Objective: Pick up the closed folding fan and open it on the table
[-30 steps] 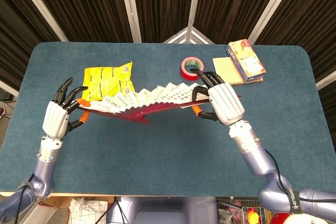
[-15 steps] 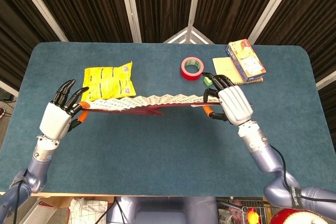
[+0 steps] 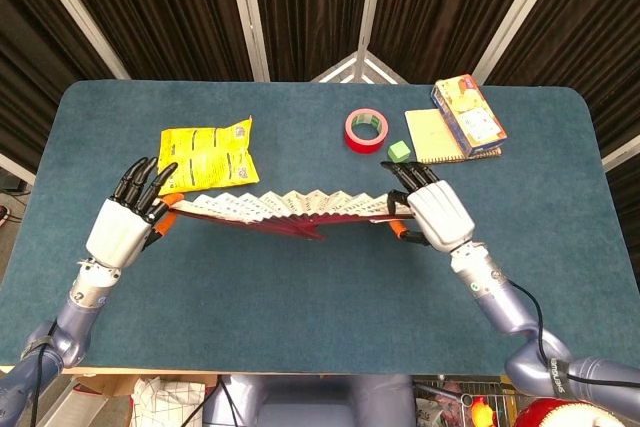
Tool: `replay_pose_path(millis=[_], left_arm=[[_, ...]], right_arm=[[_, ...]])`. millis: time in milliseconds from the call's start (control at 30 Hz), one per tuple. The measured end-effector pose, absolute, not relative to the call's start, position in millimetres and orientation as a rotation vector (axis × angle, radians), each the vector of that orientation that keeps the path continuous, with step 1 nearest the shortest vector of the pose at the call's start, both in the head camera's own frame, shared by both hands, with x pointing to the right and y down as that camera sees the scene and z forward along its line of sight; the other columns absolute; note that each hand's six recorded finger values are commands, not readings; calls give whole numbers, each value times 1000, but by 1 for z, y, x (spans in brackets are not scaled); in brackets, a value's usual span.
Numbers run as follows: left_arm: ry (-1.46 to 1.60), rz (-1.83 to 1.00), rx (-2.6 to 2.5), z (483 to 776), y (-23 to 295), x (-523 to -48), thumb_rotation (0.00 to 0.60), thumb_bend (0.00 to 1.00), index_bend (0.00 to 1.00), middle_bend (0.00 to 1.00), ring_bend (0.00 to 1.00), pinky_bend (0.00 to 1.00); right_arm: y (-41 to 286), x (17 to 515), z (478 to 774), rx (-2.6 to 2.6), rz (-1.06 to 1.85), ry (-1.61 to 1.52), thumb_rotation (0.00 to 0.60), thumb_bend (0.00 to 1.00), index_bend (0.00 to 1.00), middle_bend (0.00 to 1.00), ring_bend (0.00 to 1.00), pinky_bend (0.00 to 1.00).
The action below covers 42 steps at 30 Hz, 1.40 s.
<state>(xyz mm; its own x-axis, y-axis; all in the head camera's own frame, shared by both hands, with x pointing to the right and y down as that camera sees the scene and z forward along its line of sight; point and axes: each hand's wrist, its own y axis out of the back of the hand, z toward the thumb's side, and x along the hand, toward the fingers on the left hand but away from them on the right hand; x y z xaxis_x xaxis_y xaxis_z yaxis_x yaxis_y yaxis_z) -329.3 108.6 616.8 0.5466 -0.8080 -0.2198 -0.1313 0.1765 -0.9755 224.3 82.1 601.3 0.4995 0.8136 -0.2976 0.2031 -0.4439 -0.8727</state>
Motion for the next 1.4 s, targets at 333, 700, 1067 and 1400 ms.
replay_pose_path(millis=[333, 700, 1067, 1400], left_arm=[[872, -608, -1314, 620, 112, -331, 600, 463, 422, 72, 0, 131], [868, -612, -1333, 623, 117, -334, 600, 457, 398, 59, 0, 108], [943, -581, -1354, 612, 145, -352, 600, 455, 351, 90, 0, 103], [1096, -843, -1352, 610, 177, -402, 600, 403, 227, 52, 0, 103]], right_arm=[[86, 245, 620, -1829, 1092, -678, 600, 240, 126, 44, 43, 68], [75, 274, 619, -1669, 1211, -587, 600, 219, 0, 11, 40, 68], [69, 320, 626, -1598, 1348, -668, 600, 218, 0, 9, 53, 68], [106, 342, 611, -1729, 1323, -1043, 600, 218, 92, 21, 88, 79]])
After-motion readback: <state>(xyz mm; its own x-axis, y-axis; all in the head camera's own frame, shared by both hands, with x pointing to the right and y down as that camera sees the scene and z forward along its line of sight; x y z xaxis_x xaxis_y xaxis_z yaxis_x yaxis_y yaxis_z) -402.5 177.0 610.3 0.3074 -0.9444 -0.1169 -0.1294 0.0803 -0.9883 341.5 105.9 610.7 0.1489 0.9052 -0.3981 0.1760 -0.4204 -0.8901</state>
